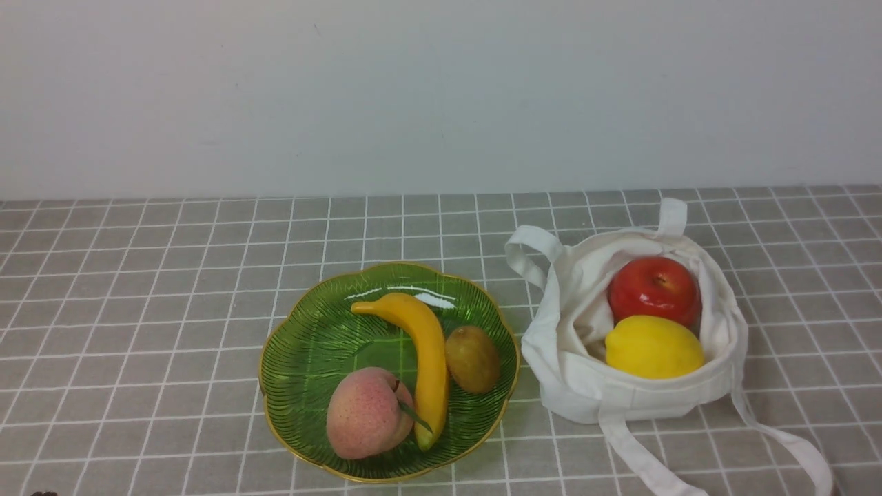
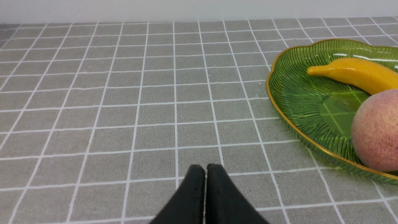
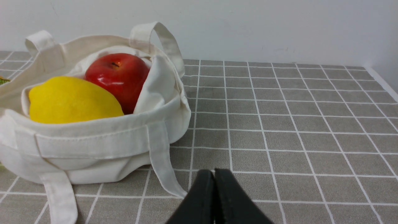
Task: Take the fruit out of the bag on the grey coffee tablecloth and place them on the plate.
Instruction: 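Reach into the cloth bag and grasp the lemon with the right gripper, then move the lemon from the bag and place it in the dish with the right gripper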
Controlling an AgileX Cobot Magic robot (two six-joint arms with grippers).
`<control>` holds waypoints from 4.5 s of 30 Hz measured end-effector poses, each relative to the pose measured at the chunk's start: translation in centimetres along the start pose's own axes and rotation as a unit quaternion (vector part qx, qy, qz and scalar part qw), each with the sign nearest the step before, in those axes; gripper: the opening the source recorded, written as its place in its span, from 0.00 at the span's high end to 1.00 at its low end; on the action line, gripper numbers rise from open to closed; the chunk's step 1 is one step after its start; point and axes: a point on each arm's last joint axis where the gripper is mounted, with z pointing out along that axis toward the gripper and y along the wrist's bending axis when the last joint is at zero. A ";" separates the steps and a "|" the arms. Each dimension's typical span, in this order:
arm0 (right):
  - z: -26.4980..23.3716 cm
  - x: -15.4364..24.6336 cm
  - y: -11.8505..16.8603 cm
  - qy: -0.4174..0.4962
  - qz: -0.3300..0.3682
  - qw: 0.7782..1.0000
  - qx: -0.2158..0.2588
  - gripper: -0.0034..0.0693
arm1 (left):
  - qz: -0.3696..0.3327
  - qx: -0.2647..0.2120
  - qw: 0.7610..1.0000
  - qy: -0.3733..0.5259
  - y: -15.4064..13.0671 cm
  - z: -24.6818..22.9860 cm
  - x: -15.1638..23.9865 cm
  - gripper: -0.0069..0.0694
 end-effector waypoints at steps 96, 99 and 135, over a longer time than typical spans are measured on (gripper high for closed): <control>23.8 -10.9 11.5 0.449 -0.149 0.865 -0.167 0.16 | 0.000 0.000 1.000 0.000 0.0 0.0 0.0 0.92; 23.4 -13.1 11.4 0.434 -0.144 0.874 -0.166 0.16 | 0.000 0.000 1.000 0.000 0.0 0.0 0.0 0.92; 28.2 -10.4 30.2 0.297 -0.077 0.863 -0.401 0.16 | 0.000 0.000 1.000 0.000 0.0 0.0 0.0 0.92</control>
